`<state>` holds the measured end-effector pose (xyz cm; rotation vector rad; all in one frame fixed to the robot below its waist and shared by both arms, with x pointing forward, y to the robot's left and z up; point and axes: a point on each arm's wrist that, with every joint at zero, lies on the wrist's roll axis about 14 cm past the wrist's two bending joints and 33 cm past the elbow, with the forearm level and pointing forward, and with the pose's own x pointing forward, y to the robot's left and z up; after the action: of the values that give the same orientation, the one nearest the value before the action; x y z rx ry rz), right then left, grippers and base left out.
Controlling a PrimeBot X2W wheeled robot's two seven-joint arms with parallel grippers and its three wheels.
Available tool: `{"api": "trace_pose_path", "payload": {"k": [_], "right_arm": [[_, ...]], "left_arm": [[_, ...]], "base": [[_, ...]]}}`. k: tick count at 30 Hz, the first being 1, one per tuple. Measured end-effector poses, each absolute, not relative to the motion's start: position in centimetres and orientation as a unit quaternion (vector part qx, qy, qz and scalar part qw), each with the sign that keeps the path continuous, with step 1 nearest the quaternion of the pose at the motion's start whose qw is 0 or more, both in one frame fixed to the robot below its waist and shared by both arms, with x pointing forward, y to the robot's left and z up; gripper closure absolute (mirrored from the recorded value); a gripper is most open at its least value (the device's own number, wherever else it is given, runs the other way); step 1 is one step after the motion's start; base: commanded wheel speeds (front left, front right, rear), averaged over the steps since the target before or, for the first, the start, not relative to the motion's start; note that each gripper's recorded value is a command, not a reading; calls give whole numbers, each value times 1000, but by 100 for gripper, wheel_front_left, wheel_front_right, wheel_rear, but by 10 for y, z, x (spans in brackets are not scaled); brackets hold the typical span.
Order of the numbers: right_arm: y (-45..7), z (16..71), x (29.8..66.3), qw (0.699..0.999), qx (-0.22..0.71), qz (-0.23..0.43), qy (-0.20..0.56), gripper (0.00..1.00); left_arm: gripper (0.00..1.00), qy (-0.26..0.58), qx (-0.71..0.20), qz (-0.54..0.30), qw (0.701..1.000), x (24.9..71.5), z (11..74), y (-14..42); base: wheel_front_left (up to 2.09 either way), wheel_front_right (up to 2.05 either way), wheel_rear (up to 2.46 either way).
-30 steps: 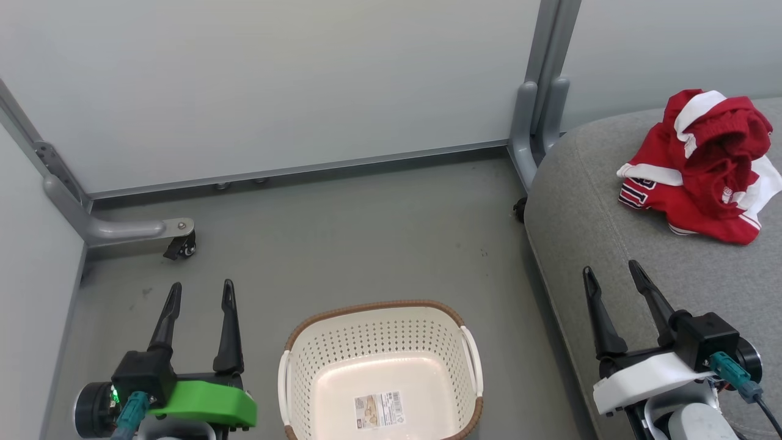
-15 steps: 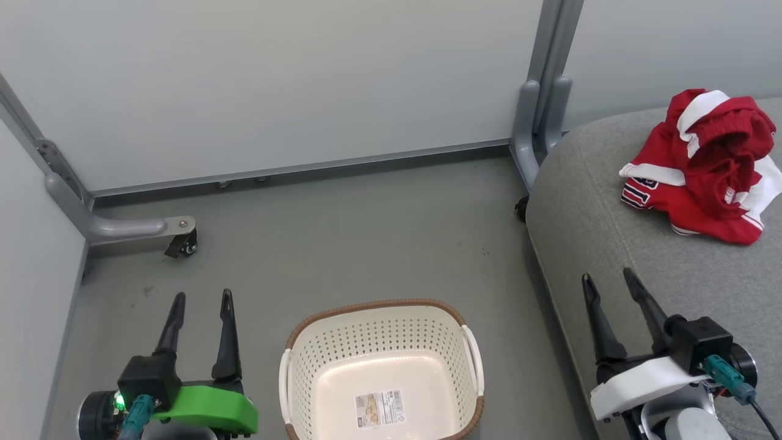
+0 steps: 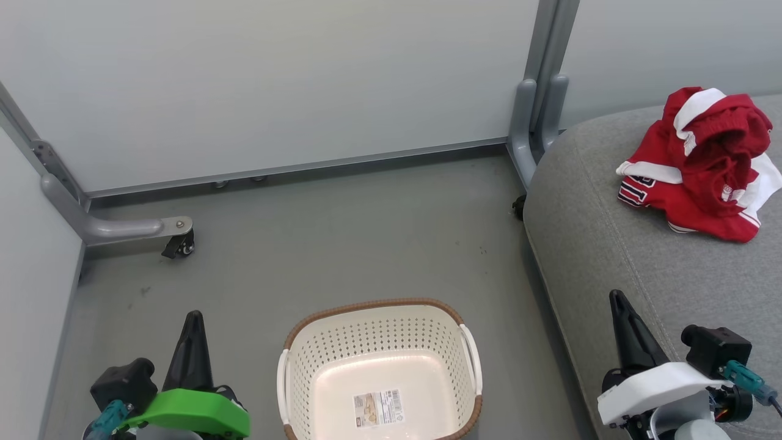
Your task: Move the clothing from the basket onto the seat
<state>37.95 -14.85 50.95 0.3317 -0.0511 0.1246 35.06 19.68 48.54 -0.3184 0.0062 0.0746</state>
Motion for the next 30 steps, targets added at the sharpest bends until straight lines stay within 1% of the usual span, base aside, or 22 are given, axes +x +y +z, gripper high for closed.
{"api": "trace_pose_path", "payload": {"k": [12, 30], "right_arm": [[-159, 505, 381, 964, 263, 37, -8, 100], [-171, 501, 384, 923, 385, 14, 7, 100]], "left_arm": [[100, 15, -258, 53, 965, 353, 482, 203], [100, 20, -382, 59, 922, 360, 482, 206]], "base": [[0, 0, 0], [0, 0, 0]]}}
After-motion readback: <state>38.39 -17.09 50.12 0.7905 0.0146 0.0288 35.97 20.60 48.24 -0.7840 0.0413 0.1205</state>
